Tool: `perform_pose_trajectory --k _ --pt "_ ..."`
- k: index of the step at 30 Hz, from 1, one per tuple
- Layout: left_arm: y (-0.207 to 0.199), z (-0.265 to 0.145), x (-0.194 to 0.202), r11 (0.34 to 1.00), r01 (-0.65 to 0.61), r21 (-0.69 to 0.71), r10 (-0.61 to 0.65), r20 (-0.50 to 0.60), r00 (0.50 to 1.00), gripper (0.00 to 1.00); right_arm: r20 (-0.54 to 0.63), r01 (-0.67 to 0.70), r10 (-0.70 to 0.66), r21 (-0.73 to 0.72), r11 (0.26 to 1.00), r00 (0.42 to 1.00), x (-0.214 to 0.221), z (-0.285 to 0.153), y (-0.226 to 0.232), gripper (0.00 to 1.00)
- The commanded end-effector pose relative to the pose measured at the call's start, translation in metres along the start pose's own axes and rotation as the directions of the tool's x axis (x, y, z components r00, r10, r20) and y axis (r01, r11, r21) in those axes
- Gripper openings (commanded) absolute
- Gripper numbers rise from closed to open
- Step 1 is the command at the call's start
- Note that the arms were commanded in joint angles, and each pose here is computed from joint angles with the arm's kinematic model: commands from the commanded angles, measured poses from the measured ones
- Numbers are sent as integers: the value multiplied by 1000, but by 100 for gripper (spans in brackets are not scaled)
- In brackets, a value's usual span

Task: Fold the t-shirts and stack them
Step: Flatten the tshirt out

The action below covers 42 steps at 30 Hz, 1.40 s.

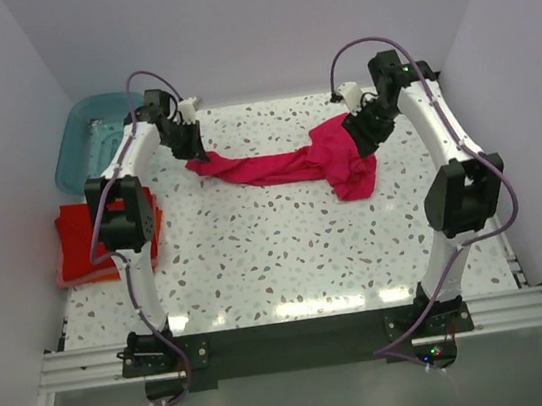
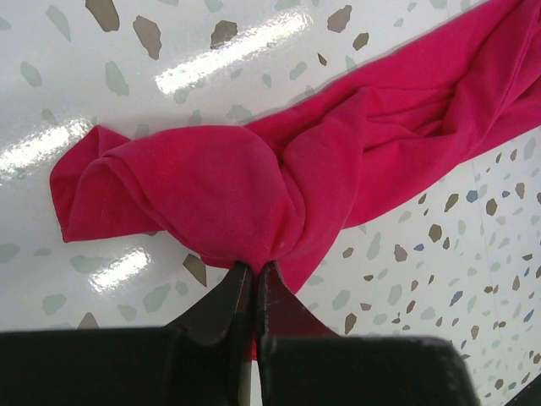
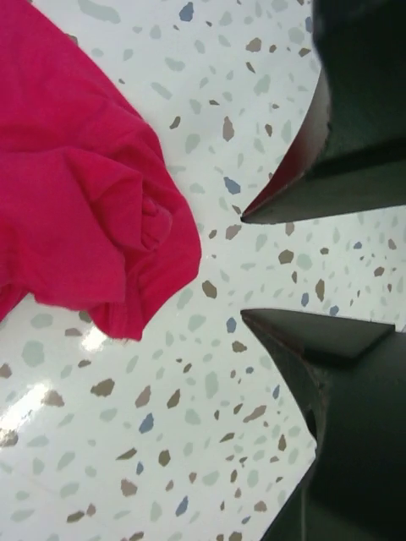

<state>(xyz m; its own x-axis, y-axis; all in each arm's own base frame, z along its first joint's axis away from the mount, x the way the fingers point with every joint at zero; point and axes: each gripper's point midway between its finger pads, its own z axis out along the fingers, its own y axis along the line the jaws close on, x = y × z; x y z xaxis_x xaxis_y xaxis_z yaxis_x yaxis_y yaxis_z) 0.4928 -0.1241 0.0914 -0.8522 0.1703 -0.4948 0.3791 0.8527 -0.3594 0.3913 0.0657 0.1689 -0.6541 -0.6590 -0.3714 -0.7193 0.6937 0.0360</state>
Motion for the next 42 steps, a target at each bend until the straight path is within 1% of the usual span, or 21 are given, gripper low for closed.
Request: perform_pose_trajectory --k 1,2,3,6,9,14,19,27,34,40,42 --pt "2 -8 -8 1000 10 -2 -10 22 1000 1 86 -96 100 -56 994 991 -20 7 22 45" --pt "2 -7 -7 1000 9 0 -9 18 1000 1 59 -119 124 -85 989 991 -19 20 24 43" --pt "2 -8 -8 1000 6 2 -6 20 1000 1 42 -161 167 -108 981 985 -18 22 27 41" --pt "3 -7 -8 1000 6 5 -6 18 1000 1 10 -237 241 -150 960 970 -18 44 31 41" --pt "2 -7 -8 1000 4 12 -4 19 1000 1 -18 -282 283 -165 945 959 -14 61 33 41" --pt "0 -10 -5 1000 0 14 -1 23 1000 2 -42 -332 329 -149 932 943 -11 83 27 40" --pt "0 -10 -2 1000 -1 14 1 20 1000 2 -95 -369 358 -147 918 929 -1 104 26 39" --pt "1 -9 -3 1000 5 15 -5 21 1000 3 -157 -420 399 -140 897 904 16 120 31 39" --pt "2 -5 0 1000 14 19 -14 13 1000 6 -148 -433 415 -120 893 898 13 126 24 40" --pt "1 -6 1 1000 19 25 -20 11 1000 6 -99 -432 422 -113 895 901 0 121 12 40" --pt "1 -5 2 1000 19 24 -19 9 1000 6 -83 -428 421 -107 897 903 -4 118 9 34"
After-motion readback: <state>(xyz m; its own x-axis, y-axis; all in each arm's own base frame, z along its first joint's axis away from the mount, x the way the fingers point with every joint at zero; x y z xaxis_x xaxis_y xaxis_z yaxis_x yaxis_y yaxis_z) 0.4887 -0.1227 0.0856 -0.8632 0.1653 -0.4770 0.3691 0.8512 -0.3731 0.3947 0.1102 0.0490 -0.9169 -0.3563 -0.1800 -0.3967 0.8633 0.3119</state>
